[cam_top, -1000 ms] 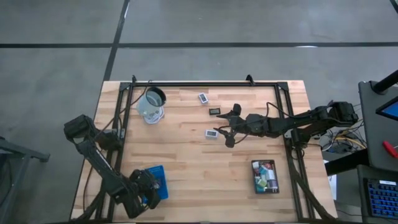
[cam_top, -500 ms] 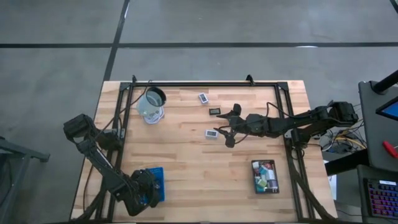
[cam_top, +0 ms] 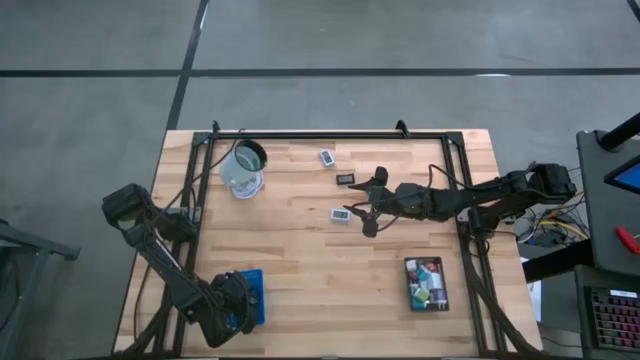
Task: Pick & Place Office items
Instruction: Put the blue digital clock into the blue bin, then put the bottom white digital clock into the blue bin
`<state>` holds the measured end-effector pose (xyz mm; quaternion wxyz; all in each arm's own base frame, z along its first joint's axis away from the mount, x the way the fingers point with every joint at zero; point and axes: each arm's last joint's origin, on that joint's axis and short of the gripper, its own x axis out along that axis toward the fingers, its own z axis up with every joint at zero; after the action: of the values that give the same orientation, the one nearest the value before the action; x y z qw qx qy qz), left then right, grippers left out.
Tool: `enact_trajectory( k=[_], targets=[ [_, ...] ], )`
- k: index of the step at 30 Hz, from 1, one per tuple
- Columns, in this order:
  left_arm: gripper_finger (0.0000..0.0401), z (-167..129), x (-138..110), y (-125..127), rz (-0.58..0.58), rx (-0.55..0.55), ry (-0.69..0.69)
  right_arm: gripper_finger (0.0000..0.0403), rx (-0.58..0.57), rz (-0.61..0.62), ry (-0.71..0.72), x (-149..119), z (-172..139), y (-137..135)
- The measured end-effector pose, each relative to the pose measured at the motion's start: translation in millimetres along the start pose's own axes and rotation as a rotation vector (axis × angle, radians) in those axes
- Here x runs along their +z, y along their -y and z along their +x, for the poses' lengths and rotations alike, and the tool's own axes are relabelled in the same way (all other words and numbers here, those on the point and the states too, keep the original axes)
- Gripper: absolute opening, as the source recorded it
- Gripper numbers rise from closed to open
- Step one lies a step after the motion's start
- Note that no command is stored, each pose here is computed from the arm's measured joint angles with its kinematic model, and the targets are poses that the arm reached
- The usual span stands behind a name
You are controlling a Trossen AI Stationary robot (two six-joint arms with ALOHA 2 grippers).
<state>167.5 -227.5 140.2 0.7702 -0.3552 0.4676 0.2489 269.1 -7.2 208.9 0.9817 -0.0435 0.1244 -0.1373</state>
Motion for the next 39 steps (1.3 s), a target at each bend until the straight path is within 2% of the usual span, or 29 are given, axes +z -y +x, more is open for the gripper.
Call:
enact_trajectory(
  k=[7,18,32,39],
  targets=[
    [0.0179,0,0,1,-0.005,-0.012,-0.004,0.0274,0.0,0.0,0.0,0,0,0],
    [0.0263,-2,0,2,-0.009,-0.024,-0.006,0.0274,0.0,0.0,0.0,0,0,0],
    [0.0264,-3,1,2,-0.008,-0.025,-0.003,0.0274,0.0,0.0,0.0,0,0,0],
    [0.0264,-14,5,2,-0.024,-0.055,-0.02,0.0274,0.0,0.0,0.0,0,0,0]
  ],
)
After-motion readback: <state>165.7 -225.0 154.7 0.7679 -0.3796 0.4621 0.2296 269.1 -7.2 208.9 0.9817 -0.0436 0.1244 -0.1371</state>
